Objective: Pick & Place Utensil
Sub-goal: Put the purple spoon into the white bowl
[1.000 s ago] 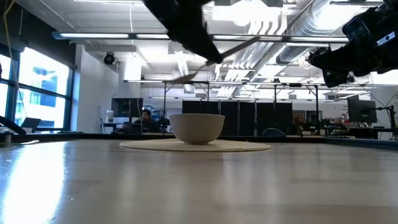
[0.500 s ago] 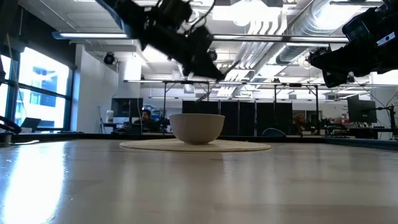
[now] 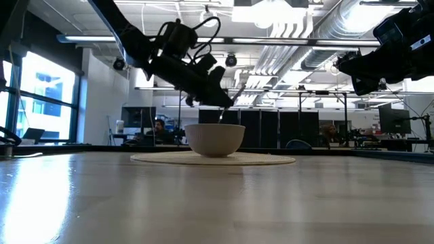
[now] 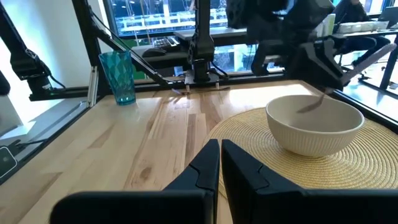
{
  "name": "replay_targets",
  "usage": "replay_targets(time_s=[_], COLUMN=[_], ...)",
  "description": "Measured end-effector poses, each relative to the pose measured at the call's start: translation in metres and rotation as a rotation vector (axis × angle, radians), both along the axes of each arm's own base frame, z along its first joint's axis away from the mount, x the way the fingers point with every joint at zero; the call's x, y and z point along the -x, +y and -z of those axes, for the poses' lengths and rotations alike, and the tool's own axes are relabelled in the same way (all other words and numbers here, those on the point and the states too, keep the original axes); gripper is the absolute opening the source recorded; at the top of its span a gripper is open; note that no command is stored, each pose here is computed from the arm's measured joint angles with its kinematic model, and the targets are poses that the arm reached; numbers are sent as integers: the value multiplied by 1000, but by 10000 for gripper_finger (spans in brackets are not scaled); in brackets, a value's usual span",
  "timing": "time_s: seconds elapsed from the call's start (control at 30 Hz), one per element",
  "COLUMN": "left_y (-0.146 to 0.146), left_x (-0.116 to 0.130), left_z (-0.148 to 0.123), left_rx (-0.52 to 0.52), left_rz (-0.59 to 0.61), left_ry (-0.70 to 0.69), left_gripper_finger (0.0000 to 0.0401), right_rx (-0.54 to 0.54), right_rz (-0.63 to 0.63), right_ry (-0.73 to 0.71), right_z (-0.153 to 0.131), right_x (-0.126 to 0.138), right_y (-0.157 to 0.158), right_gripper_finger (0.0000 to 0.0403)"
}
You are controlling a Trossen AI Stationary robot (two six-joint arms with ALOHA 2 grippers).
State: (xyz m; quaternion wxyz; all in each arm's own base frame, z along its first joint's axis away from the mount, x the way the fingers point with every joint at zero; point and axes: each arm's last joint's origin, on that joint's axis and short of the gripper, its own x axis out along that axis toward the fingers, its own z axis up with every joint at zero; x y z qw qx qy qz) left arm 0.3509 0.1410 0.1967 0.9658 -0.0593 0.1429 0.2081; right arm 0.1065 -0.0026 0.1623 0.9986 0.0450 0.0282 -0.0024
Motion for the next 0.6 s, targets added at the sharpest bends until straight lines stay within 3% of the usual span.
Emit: replay_targets(time_s=[0.2, 0.6], left_y=[3, 4], left_x=[-3, -4], left_z=[22, 31], left_rx=[52, 63], left_rz=[-48, -90], left_ry=[58, 89], left_gripper_finger=[53, 53], right_rx=[0, 0], right_rz=[1, 1], right_ry=[0, 0], right_z=[0, 0], right_x=[0, 0], right_y=[0, 0], right_gripper_finger=[12, 12])
